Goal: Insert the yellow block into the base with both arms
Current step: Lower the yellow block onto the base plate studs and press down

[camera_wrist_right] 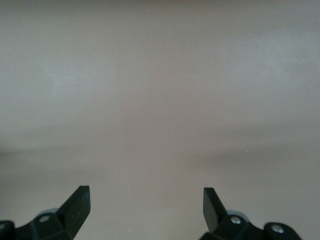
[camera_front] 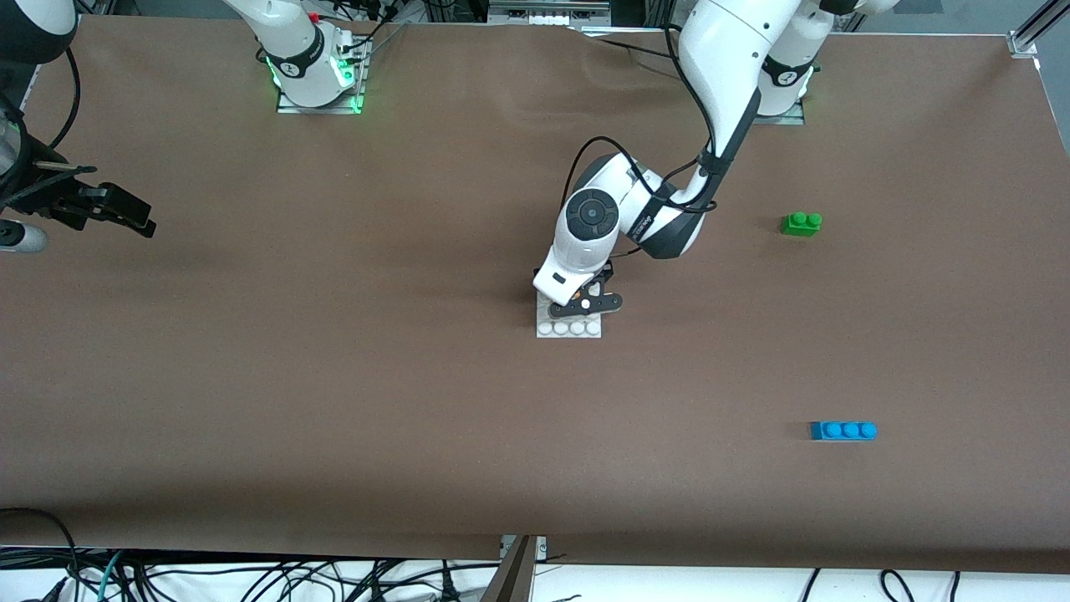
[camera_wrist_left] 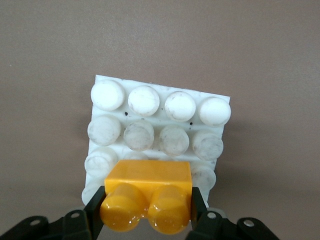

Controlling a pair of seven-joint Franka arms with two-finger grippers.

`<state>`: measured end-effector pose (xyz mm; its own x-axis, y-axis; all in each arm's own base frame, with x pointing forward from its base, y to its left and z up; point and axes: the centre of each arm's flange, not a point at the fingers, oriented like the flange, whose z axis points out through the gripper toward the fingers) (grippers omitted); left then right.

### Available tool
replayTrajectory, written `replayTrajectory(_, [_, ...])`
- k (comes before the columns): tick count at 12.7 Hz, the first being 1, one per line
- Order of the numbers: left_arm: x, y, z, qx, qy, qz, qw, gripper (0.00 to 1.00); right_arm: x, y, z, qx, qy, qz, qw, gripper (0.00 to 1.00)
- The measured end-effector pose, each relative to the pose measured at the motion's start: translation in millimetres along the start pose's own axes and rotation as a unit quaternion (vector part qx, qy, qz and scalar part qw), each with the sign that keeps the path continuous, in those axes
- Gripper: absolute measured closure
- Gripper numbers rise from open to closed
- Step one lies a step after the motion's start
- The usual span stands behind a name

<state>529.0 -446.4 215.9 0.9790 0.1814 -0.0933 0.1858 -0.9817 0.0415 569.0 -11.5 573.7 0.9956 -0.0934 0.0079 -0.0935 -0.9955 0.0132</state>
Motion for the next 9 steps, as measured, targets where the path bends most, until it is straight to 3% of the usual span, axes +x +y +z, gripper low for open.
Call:
replayTrajectory(6, [1.3, -0.6, 2.8, 0.001, 0.0, 0.0, 1.0, 0.31, -0.1, 0.0, 0.1, 0.0, 0.0, 0.0, 1.0, 0.0])
replayTrajectory(9, [-1.7, -0.8, 16.8, 0.008, -0.006, 0.002, 1.0, 0.04, -0.3, 0.0, 0.2, 0.0, -0.001, 0.0, 1.0, 0.0])
